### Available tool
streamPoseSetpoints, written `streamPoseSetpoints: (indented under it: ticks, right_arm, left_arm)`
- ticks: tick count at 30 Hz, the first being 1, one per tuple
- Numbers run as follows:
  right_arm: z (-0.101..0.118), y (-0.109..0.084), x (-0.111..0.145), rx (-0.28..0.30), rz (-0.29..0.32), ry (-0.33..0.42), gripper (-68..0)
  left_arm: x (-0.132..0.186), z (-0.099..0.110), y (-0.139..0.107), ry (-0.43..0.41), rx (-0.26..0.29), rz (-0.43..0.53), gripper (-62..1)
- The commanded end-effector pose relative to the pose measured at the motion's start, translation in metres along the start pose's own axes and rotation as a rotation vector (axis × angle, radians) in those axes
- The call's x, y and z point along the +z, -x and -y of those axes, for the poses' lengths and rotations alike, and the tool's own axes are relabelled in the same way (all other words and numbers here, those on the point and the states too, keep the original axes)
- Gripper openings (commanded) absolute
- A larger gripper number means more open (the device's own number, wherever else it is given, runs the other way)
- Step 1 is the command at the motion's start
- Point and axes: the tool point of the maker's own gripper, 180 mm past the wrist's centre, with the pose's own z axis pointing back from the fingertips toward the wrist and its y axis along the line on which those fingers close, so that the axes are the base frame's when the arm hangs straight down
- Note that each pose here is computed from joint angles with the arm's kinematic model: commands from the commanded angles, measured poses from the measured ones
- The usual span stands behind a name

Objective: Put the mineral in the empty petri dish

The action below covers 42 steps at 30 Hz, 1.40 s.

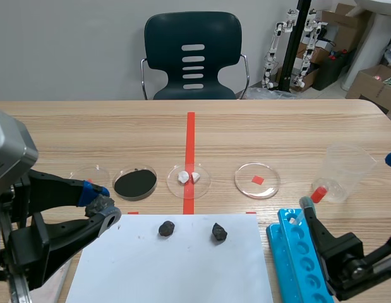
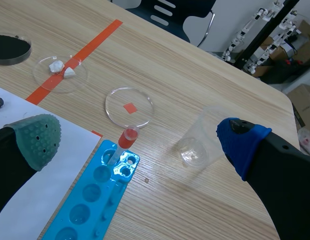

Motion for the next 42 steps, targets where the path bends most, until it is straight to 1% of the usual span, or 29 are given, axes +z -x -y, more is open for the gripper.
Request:
streamPoseSetpoints:
  ticks: [1, 25, 27, 28, 31, 33, 35, 39, 42]
  right_arm:
    - [0.003, -0.01, -0.001, 0.0, 0.031, 0.008, 0.4]
    - [0.003, -0.01, -0.001, 0.0, 0.032, 0.009, 0.4]
    - [0.003, -0.01, -0.001, 0.0, 0.032, 0.009, 0.4]
    - [0.003, -0.01, -0.001, 0.0, 0.032, 0.009, 0.4]
    - [0.003, -0.01, -0.001, 0.0, 0.031, 0.009, 0.4]
    - [0.003, -0.009, -0.001, 0.0, 0.031, 0.009, 0.4]
    - [0.003, -0.01, -0.001, 0.0, 0.031, 0.009, 0.4]
    - [0.003, -0.009, -0.001, 0.0, 0.031, 0.009, 0.4]
    - [0.003, -0.01, -0.001, 0.0, 0.031, 0.009, 0.4]
  left_arm:
    - [0.0, 0.0, -0.007, 0.0, 0.0, 0.026, -46.8]
    - [-0.001, 0.0, -0.005, -0.005, 0.006, 0.014, -46.8]
    - [-0.001, 0.0, -0.002, -0.005, 0.006, 0.0, -46.8]
    - [-0.001, -0.001, 0.001, -0.01, 0.006, -0.014, -46.8]
    - [0.0, -0.011, 0.008, -0.062, 0.015, -0.053, -46.8]
    - [0.0, -0.018, 0.013, -0.107, 0.037, -0.065, -46.8]
    - [-0.001, -0.025, 0.015, -0.154, 0.08, -0.053, -46.8]
    - [-0.006, -0.038, 0.02, -0.206, 0.161, -0.024, -46.8]
    - [-0.011, -0.052, 0.024, -0.254, 0.224, 0.006, -46.8]
